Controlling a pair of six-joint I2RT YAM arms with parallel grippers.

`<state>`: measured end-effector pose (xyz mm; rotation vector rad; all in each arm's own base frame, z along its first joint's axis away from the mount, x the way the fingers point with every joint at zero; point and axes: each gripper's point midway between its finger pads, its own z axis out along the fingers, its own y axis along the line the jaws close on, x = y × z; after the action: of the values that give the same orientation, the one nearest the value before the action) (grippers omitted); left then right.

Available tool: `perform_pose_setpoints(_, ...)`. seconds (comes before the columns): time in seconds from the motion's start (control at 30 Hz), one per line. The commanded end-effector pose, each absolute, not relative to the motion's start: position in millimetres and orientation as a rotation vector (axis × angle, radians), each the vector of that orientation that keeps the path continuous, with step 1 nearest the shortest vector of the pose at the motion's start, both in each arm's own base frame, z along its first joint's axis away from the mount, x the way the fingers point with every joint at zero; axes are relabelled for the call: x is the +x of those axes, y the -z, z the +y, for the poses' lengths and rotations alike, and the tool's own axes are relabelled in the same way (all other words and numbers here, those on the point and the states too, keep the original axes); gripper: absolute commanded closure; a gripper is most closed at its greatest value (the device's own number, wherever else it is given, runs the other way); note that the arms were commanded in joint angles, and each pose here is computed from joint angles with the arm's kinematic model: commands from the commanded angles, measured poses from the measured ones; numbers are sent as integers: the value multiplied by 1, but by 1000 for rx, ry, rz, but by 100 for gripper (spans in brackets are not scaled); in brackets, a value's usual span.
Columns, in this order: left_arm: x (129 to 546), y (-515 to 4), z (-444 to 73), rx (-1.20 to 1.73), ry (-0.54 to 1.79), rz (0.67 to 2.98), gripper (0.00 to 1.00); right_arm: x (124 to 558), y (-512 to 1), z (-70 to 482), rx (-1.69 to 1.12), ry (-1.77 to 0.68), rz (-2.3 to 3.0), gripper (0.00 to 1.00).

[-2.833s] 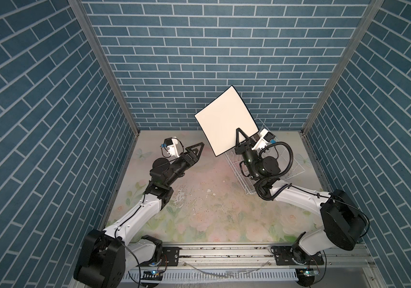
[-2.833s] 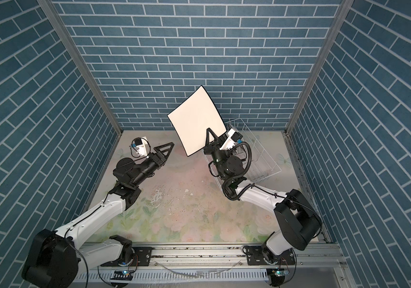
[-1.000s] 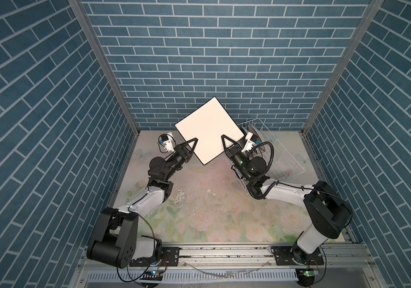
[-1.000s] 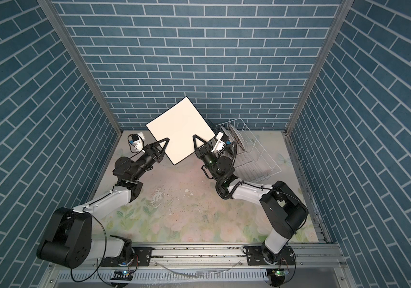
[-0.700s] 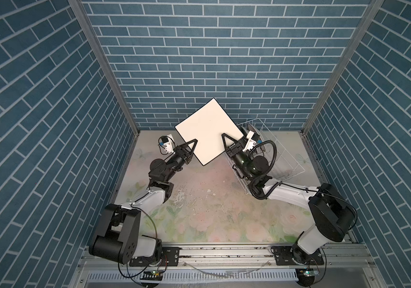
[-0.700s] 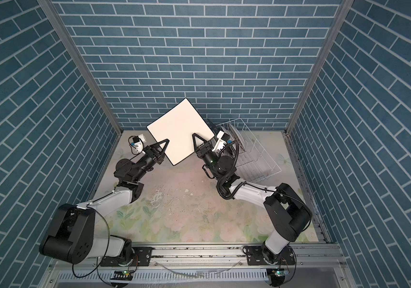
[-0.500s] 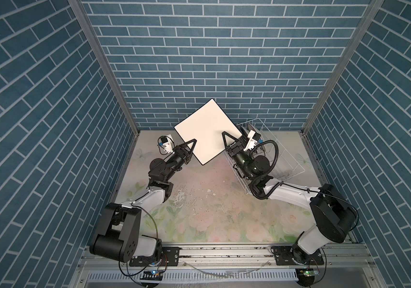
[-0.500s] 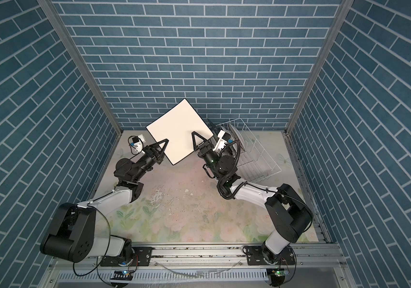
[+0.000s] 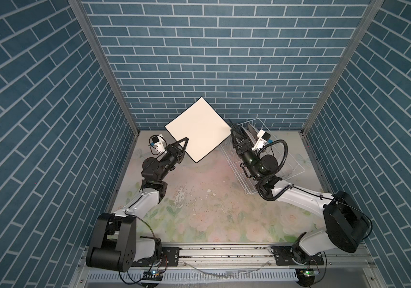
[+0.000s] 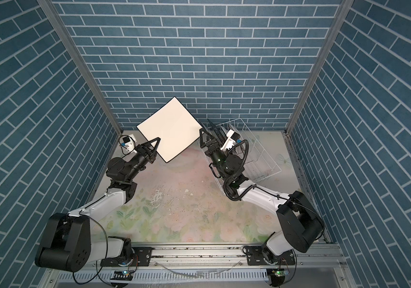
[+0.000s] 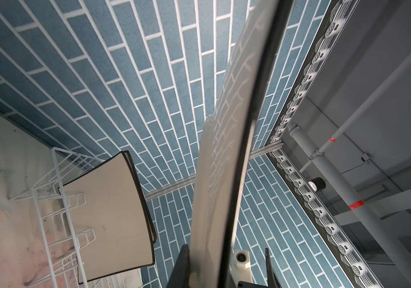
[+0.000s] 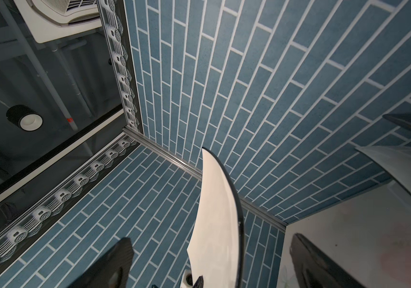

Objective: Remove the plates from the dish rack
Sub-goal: 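Carry plate away with left gripper while right gripper releases and returns, then lower the white square plate onto the table with the left gripper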

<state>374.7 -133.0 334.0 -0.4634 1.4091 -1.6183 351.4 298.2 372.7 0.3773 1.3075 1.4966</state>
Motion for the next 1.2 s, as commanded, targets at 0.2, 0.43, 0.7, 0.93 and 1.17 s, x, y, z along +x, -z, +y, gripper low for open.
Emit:
perform_pose_setpoints(0.2,352,-365,-72,-499,1424,1212,100,342,-371,272,369,-1372,1338,1)
perform_pose_setpoints(0.43,346,-326,-38,-678,1214,1272,100,336,-368,249,360,-1278,1335,1)
perform_pose_setpoints(0.7,326,-294,-6,-829,1030,1275,100,326,-363,233,179,-997,1492,1)
perform_pose_setpoints(0.93,329,-261,7,-965,1037,1253,100,323,-350,228,83,-842,1593,2)
perform_pose_setpoints(1.17,324,-237,28,-1054,925,1219,100,323,-346,241,37,-896,1612,2)
